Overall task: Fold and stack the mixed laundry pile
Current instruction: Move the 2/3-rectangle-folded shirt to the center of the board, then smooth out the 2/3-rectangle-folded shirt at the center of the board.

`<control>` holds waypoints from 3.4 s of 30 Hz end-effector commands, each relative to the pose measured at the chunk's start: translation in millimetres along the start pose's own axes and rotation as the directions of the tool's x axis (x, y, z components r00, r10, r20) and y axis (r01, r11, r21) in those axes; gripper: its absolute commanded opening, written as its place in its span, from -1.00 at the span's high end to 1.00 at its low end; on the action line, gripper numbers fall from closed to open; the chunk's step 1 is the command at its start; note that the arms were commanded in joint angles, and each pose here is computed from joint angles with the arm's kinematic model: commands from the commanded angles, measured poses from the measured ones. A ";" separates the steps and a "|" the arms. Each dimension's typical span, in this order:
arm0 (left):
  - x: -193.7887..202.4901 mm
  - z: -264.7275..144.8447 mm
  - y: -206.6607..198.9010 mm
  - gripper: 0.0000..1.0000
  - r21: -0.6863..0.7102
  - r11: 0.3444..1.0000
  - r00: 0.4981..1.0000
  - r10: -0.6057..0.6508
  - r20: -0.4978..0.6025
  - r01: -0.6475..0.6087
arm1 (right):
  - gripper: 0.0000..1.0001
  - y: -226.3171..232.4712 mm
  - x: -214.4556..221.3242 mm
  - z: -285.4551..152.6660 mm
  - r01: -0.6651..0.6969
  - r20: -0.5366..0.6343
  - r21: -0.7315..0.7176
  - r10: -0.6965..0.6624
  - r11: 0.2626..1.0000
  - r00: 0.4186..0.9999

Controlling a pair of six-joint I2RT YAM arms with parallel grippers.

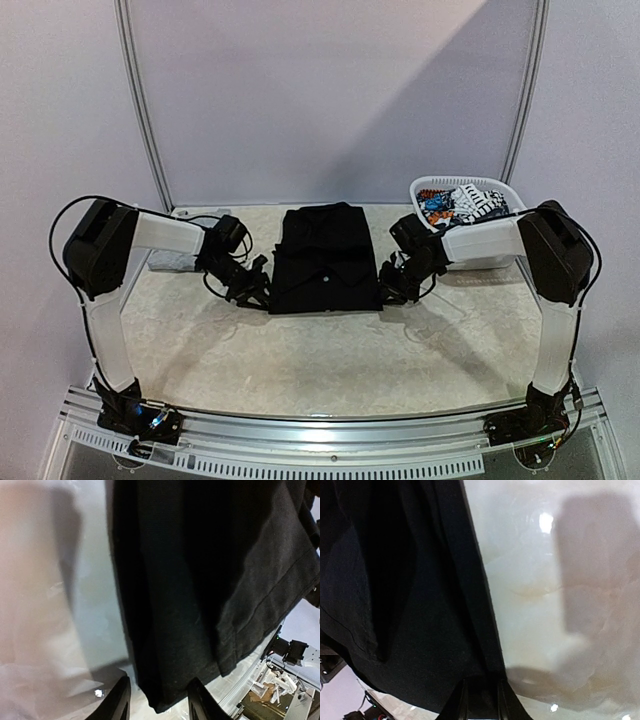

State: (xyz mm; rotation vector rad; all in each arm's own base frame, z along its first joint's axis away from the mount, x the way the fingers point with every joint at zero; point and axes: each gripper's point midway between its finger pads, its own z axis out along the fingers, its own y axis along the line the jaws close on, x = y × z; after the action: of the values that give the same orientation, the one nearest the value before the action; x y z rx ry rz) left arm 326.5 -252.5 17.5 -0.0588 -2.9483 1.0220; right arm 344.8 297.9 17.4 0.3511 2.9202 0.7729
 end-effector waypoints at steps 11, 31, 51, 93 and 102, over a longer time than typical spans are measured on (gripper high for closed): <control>21.3 16.1 -2.5 1.00 -0.030 0.999 0.998 0.031 -0.050 -0.033 | 1.00 -21.6 42.1 2.4 -0.014 -0.076 0.083 0.020 0.996 0.997; 166.9 -13.3 18.0 0.91 -0.158 0.985 0.979 0.031 -0.203 -0.064 | 1.00 -72.5 175.3 -35.9 0.119 -0.170 0.395 -0.055 0.911 0.984; 142.5 -64.8 -45.6 -0.06 -0.103 0.967 0.967 0.217 -0.136 -0.232 | 0.23 10.2 172.6 -100.7 0.249 -0.099 0.269 -0.231 0.930 0.968; 135.5 -39.7 -63.6 0.05 -0.081 0.968 0.968 0.228 -0.102 -0.236 | 0.30 12.9 153.7 -10.1 0.099 -0.165 -0.028 -0.102 0.995 0.981; 137.2 -42.8 -63.7 0.05 -0.084 0.966 0.966 0.236 -0.106 -0.245 | 0.88 30.8 144.4 -15.3 0.129 -0.149 -0.033 -0.133 0.991 0.980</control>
State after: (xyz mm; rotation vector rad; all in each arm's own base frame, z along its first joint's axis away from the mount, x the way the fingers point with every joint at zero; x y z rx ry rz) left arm 193.5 -270.3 83.8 -0.4048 -2.9420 0.8724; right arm 197.7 345.5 32.7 0.1230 3.0482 0.8492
